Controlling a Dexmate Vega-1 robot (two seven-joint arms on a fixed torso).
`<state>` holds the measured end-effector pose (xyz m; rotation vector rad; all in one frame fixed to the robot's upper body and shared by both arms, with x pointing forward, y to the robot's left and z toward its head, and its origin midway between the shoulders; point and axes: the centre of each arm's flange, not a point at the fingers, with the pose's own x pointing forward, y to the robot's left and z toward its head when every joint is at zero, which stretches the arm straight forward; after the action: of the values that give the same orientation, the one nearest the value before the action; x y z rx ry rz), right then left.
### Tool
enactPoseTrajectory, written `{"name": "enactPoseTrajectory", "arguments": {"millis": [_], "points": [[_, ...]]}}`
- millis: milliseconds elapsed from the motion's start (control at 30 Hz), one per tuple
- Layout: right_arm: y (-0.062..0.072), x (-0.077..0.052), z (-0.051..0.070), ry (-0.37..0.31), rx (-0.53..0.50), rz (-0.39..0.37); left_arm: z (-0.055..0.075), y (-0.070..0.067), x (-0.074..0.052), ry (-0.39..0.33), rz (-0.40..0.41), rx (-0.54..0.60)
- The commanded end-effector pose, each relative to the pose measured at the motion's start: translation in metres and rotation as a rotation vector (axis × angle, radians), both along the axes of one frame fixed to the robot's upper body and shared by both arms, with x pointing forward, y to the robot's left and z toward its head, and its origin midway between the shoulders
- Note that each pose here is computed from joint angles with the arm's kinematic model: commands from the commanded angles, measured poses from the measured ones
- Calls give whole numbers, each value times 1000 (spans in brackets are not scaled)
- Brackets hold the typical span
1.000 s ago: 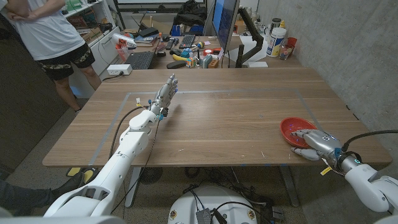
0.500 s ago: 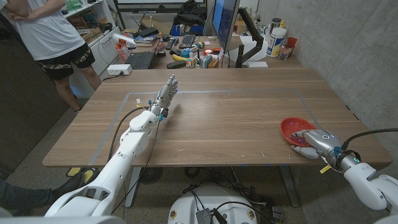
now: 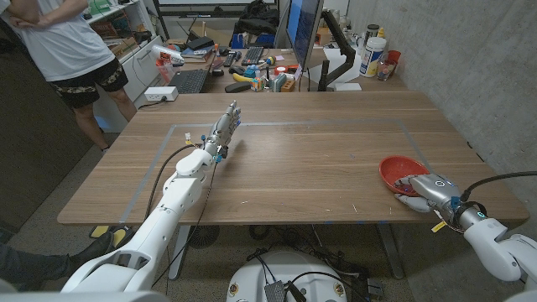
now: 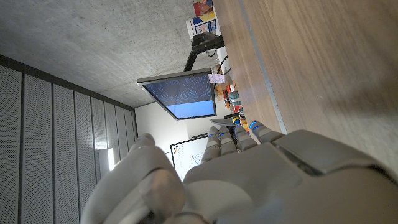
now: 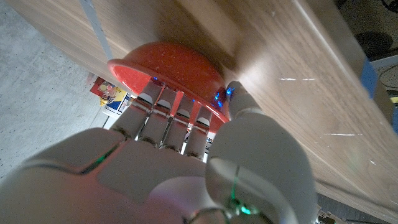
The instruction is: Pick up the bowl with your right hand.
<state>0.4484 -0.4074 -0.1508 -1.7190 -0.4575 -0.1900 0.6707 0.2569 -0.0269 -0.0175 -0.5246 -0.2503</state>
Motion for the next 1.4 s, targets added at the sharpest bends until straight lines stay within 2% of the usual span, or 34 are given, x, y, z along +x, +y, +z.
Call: {"name": "enactPoseTrajectory", "arguments": {"millis": [33, 200, 767, 1400], "points": [[2, 0, 2, -34, -1, 8, 3, -2, -1, -1, 0, 6], [5, 0, 3, -59, 2, 13, 4, -2, 0, 1, -1, 7], [8, 2, 6, -71, -1, 17, 0, 2, 5, 10, -4, -1], [11, -2, 13, -104, 3, -5, 3, 3, 9, 6, -14, 3]]}}
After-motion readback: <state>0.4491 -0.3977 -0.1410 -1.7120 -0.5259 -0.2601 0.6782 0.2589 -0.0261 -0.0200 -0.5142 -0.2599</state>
